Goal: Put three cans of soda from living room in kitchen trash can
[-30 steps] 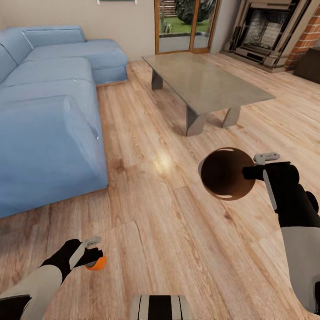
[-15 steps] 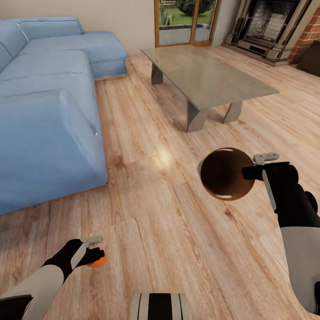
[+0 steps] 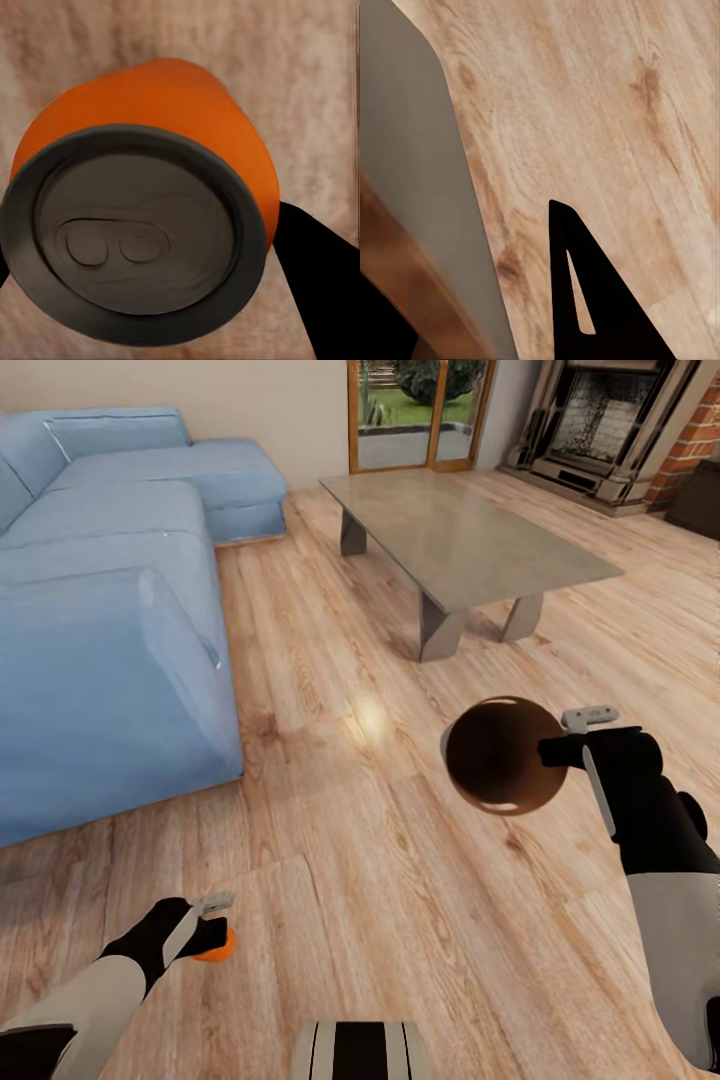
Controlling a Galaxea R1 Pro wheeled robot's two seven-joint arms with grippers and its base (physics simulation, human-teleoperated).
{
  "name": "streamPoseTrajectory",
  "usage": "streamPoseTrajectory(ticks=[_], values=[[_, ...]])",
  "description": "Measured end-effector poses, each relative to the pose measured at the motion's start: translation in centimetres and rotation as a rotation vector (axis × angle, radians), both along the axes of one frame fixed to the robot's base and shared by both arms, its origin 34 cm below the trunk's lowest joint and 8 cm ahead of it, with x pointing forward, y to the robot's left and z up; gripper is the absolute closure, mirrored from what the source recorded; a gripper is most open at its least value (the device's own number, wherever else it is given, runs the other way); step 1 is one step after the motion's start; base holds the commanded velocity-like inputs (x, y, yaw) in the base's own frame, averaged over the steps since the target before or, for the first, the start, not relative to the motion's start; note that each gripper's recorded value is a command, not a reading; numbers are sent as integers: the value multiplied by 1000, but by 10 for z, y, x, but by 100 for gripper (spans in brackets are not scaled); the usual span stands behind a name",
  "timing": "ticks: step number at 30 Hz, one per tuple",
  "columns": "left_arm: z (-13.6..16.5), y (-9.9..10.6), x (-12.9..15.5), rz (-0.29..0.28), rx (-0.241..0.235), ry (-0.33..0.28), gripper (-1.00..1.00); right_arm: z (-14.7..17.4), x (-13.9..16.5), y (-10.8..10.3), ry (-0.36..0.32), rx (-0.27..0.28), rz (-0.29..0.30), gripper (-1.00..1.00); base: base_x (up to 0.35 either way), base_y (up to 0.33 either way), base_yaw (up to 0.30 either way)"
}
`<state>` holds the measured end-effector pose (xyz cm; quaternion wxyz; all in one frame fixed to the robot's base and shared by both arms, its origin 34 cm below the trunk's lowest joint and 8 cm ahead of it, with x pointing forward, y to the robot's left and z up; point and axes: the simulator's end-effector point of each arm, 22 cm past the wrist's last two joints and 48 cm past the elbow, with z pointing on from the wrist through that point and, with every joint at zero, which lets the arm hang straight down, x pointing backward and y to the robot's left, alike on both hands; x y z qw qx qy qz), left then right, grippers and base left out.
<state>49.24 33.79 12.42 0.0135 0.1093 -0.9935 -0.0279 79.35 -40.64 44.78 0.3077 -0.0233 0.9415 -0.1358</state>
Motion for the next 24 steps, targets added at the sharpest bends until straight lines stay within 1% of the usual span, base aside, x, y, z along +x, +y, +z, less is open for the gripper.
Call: streamPoseTrajectory(ticks=[5,9,12,15,16,17,19,21,24], values=[[9,0,7,-4,1,-20,100,13,1,7,-14,-4,20,100,0,0,0],[16,-1,14,-5,1,-36,100,25,2,7,-29,-11,22,100,0,0,0],[22,-1,18,-5,0,-48,100,33,2,8,-41,-6,23,100,0,0,0],[27,-1,22,-6,0,-60,100,34,-4,8,-35,-13,24,100,0,0,0],[29,-2,25,-6,-1,-67,100,27,-10,11,-19,-26,34,100,0,0,0],[31,-2,26,-6,-1,-71,100,19,-14,15,2,-9,36,100,0,0,0],[36,-2,31,-6,-1,-83,100,15,-17,28,11,17,50,100,0,0,0],[40,-1,35,-7,-2,-94,100,29,-12,39,-24,23,66,100,0,0,0],[46,-8,42,-9,-33,-116,100,38,-12,43,-38,22,72,100,0,0,0]])
